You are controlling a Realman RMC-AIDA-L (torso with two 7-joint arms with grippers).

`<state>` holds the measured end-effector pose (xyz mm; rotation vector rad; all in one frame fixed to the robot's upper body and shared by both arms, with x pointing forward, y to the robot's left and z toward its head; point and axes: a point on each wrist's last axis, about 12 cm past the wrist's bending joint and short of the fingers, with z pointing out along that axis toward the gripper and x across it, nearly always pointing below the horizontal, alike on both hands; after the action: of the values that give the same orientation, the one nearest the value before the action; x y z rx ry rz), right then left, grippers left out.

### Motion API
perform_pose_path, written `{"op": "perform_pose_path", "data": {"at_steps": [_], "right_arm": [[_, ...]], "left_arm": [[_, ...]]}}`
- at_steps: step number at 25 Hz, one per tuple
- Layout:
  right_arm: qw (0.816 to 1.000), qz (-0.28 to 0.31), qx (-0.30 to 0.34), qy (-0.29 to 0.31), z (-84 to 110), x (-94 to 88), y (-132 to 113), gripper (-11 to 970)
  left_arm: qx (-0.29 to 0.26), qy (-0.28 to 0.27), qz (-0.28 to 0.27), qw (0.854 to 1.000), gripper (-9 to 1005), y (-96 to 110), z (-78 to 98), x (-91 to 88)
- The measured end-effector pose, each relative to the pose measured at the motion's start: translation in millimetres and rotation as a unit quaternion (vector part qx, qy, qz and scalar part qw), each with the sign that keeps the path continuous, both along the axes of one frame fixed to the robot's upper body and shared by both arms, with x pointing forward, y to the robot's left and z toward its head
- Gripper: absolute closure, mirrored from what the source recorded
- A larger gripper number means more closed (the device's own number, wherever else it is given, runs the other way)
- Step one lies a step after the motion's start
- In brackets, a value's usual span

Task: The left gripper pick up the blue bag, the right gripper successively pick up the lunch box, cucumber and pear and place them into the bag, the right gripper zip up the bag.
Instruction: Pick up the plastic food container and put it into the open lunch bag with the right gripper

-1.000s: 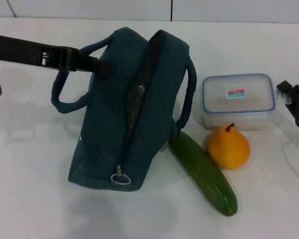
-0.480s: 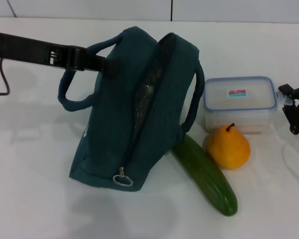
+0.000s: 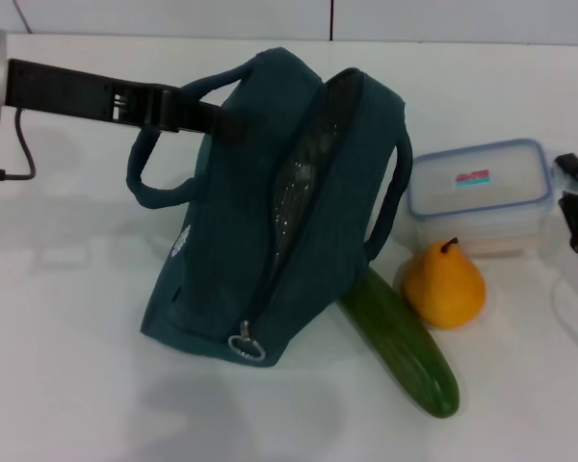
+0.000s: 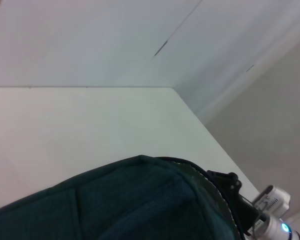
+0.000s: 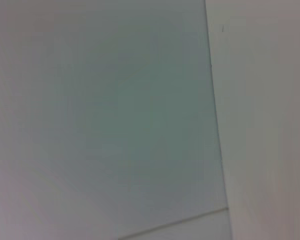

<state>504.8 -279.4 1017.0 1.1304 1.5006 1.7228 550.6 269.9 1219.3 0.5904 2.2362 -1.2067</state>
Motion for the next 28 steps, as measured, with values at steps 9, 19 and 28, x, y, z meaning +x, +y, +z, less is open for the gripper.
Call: {"op": "perform_pose_path", "data": {"at_steps": [9,19,28], "right_arm": [[0.999,-0.019,0.041,-0.003,1.8,-5.4,-1,871],[0.995,-0.025,0.096,-0.025,10.1,-8.6,2,870],[0.987,-0.029,0.133,-0.084,25.4,-10.5,0,870]], "left_arm": [[-0.002,-0.01,0.006,1.0,940,-1,-0.8,2.4],[0.011,-0.023,0.006,1.0,939,-2,-1.1,5.5],[0.029,-0.026,0.007,0.999,939,-7,-1.3,8.9]]}}
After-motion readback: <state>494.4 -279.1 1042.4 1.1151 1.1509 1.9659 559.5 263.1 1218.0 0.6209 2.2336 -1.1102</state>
